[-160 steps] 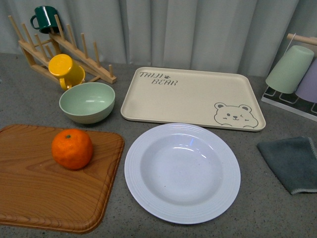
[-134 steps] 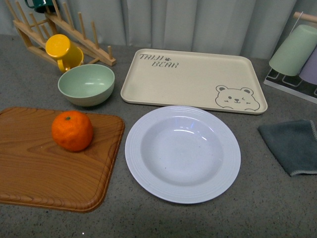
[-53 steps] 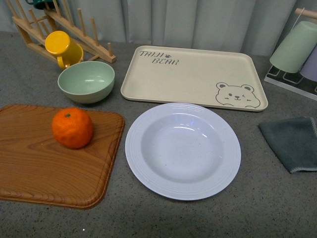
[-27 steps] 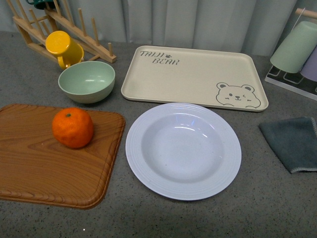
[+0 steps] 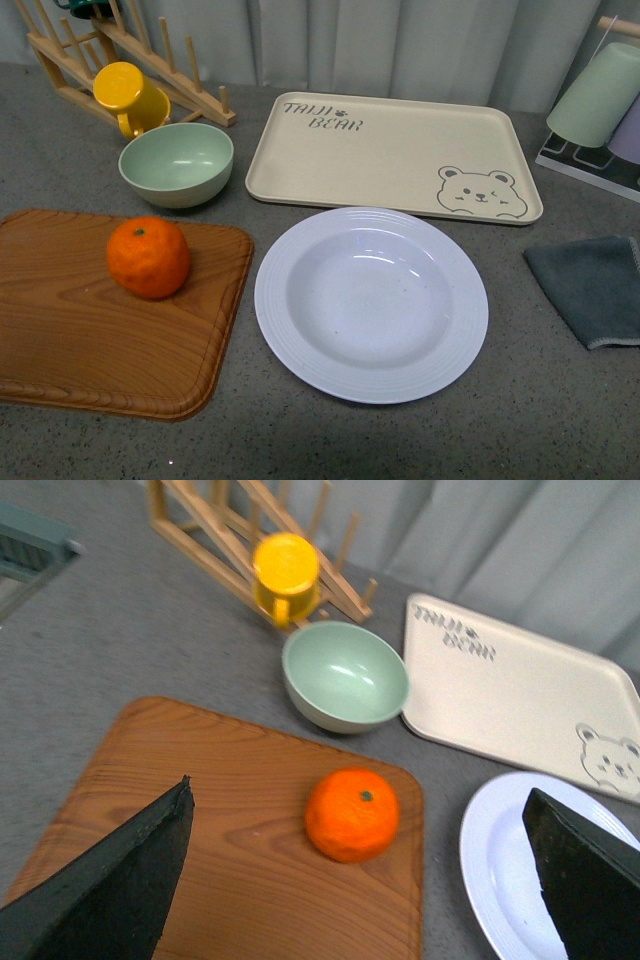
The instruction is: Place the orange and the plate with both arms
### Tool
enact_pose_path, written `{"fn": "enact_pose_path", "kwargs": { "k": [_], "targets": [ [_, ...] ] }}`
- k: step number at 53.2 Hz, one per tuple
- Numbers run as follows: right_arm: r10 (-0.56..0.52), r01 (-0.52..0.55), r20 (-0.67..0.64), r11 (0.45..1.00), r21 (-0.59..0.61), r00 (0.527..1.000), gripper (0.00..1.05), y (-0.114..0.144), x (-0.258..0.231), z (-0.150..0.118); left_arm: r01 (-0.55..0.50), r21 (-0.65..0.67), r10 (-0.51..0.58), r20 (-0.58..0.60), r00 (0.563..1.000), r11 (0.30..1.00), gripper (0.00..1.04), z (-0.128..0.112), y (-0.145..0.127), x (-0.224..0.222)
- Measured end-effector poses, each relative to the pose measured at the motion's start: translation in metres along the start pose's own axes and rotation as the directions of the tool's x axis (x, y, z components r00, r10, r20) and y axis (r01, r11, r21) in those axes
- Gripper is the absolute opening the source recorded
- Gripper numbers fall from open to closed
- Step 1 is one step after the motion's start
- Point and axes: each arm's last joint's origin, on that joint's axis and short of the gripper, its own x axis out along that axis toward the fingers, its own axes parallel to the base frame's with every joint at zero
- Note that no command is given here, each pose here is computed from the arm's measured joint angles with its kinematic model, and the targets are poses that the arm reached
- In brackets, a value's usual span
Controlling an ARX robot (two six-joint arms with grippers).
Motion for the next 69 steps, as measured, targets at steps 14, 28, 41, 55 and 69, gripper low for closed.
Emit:
{"fn": "enact_pose_path", "kwargs": {
  "k": [14,28,41,55,69],
  "targets": [
    [0.0,0.0,0.0,1.0,0.0,1.0,0.96,0.0,0.0,0.0,0.046,0.05,-0.031,-0.268,0.963,0.998,0.98,-0.029,-0.016,0.072],
    [0.0,0.0,0.0,1.0,0.0,1.0,0.96,0.0,0.0,0.0,0.082,0.059,-0.051,-0.403,0.914,0.995,0.98,-0.052,-0.02,0.103],
    [0.0,0.0,0.0,1.0,0.0,1.0,0.96,0.0,0.0,0.0,0.085,0.052,-0.056,-0.42,0.906,0.995,0.98,-0.054,-0.021,0.124],
    [0.0,0.0,0.0,1.0,0.0,1.0,0.96,0.0,0.0,0.0,0.08,0.047,-0.052,-0.437,0.898,0.996,0.98,-0.059,-0.021,0.146],
    [0.0,0.0,0.0,1.0,0.0,1.0,0.96,0.0,0.0,0.0,0.08,0.049,-0.049,-0.463,0.885,0.996,0.98,-0.065,-0.024,0.168]
  ]
}}
